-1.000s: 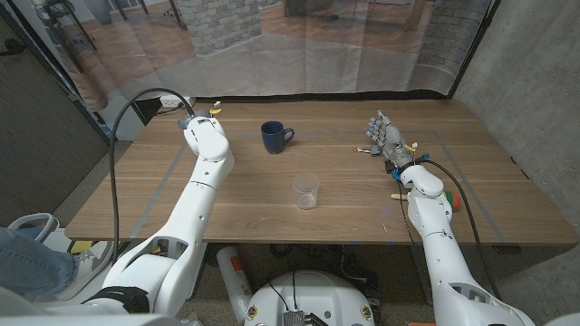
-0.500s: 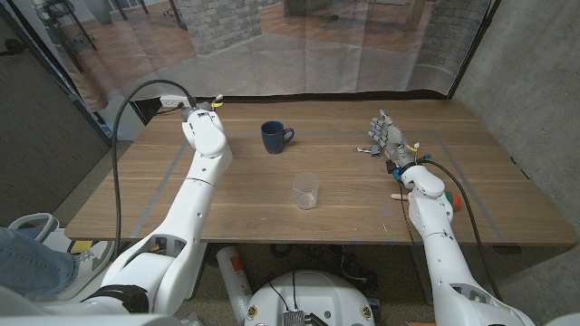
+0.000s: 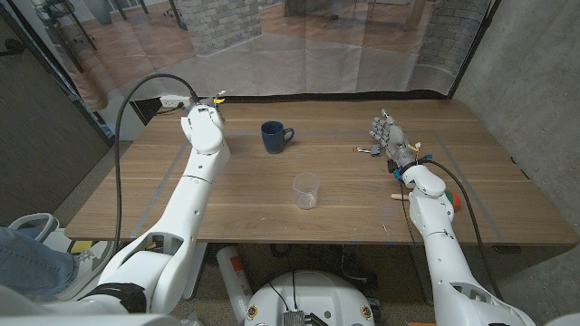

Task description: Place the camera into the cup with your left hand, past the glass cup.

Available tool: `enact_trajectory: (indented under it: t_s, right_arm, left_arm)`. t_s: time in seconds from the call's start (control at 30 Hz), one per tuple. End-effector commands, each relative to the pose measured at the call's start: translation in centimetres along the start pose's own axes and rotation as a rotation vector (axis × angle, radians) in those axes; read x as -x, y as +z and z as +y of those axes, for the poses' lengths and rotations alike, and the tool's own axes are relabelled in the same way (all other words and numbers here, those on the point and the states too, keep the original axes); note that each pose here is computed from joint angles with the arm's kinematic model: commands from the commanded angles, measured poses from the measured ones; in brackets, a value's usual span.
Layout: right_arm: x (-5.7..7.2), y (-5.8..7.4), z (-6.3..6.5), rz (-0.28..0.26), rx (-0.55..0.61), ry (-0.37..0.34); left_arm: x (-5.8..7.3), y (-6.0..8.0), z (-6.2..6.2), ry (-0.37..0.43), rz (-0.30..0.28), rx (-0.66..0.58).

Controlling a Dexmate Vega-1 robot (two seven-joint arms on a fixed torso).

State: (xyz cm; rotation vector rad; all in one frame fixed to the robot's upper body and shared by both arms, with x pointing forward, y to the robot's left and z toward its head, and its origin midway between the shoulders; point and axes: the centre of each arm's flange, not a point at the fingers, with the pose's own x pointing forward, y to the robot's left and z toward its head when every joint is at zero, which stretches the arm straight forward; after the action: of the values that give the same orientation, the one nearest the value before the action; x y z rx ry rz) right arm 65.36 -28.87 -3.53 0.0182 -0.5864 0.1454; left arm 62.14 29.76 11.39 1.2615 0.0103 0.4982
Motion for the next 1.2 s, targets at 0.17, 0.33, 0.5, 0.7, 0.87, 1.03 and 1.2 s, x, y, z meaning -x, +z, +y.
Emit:
enact_trajectory:
  t_s: [0.17,0.33,0.5,0.7,0.87,1.03,1.2]
  right_arm:
    - [0.1,-0.2,0.0,0.004,-0.005,-0.005]
    - [0.3,-0.2,-0.1,0.001,-0.006,-0.006]
    - [0.4,-0.1,-0.2,-0.001,-0.014,-0.005]
    - [0.6,0.0,-0.3,-0.008,-0.015,-0.010]
    - [0.7,0.1,-0.5,-0.011,-0.018,-0.014]
    - [0.8,0.2,-0.7,-0.014,-0.017,-0.016]
    - [1.0,0.2,-0.9,-0.011,-0.017,-0.019]
  left_arm:
    - [0.9,1.3,1.1,-0.004,-0.070,-0.044]
    - [1.0,1.2,1.5,-0.012,-0.092,-0.036]
    - [1.2,1.4,1.7,-0.012,-0.123,-0.034]
    - [1.7,2.1,1.9,-0.001,-0.158,-0.047]
    - [2.2,2.5,2.2,0.013,-0.184,-0.052]
    - [2.6,3.1,2.6,0.028,-0.209,-0.058]
    - [2.7,3.8,2.8,0.035,-0.232,-0.078]
